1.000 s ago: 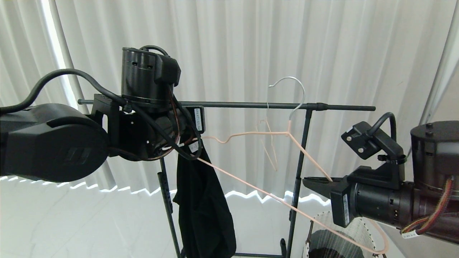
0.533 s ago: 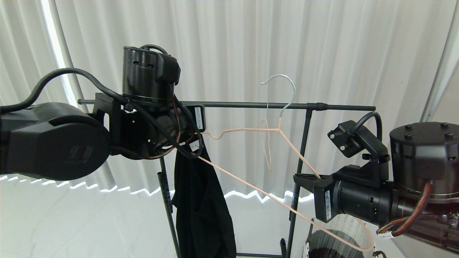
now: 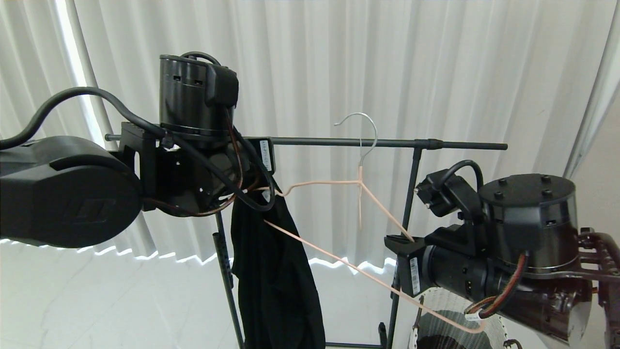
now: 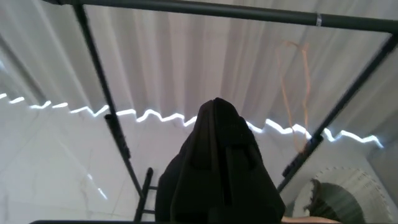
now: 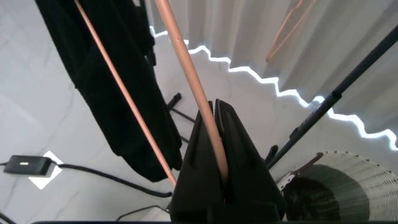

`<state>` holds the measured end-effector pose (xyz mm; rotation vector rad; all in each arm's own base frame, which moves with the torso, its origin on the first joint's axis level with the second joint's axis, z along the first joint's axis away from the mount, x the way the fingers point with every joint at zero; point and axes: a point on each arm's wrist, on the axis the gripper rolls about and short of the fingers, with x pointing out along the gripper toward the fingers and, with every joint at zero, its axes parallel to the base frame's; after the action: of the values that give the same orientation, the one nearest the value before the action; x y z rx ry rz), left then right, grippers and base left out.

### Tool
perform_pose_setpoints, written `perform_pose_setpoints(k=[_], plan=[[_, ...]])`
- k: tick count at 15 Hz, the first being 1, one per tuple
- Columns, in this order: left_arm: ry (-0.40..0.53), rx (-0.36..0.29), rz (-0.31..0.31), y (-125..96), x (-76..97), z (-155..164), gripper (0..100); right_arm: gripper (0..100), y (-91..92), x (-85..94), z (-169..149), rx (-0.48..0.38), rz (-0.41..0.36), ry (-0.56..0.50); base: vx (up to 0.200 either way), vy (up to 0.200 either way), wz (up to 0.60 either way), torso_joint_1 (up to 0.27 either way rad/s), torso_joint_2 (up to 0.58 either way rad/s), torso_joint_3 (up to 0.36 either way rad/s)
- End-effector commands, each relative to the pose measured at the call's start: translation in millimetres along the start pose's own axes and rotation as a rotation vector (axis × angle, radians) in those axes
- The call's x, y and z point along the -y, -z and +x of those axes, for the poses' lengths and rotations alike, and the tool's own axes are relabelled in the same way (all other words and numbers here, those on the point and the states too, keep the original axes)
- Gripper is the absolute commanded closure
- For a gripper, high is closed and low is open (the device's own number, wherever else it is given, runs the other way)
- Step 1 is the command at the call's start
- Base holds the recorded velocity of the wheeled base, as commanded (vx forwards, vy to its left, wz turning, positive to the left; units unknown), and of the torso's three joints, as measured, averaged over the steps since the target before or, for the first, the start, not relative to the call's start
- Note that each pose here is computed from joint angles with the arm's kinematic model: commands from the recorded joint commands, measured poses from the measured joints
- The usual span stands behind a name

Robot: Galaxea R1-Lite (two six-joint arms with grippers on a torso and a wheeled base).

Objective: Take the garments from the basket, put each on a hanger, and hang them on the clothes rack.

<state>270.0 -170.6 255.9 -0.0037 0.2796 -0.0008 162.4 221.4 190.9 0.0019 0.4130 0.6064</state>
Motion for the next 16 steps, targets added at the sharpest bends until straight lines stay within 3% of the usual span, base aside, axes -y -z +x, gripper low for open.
perform_pose_setpoints(k=[1,5,9,13,16], plan=[[-0.019,-0.001,0.004,1.5,0.1,0.6,100,100,2.6,-5.3,11.1,-0.017,-0.008,0.014,0.000,0.000,0.00,0.000,0.00,0.000],[-0.131,-0.001,0.034,2.3,-10.2,7.6,100,100,1.6,-2.0,11.6,-0.002,-0.007,0.079,0.000,0.000,0.00,0.000,0.00,0.000],[-0.126,-0.007,0.040,3.8,-8.4,7.2,100,100,2.8,4.2,18.3,0.007,-0.005,0.175,0.000,0.000,0.00,0.000,0.00,0.000],[-0.081,-0.012,0.049,8.4,7.0,4.6,100,100,3.3,-7.5,20.6,0.007,-0.016,0.143,0.000,0.000,0.00,0.000,0.00,0.000],[-0.076,-0.003,0.020,5.4,10.2,5.7,100,100,-0.5,-15.9,30.4,0.015,-0.017,0.133,0.000,0.000,0.00,0.000,0.00,0.000]])
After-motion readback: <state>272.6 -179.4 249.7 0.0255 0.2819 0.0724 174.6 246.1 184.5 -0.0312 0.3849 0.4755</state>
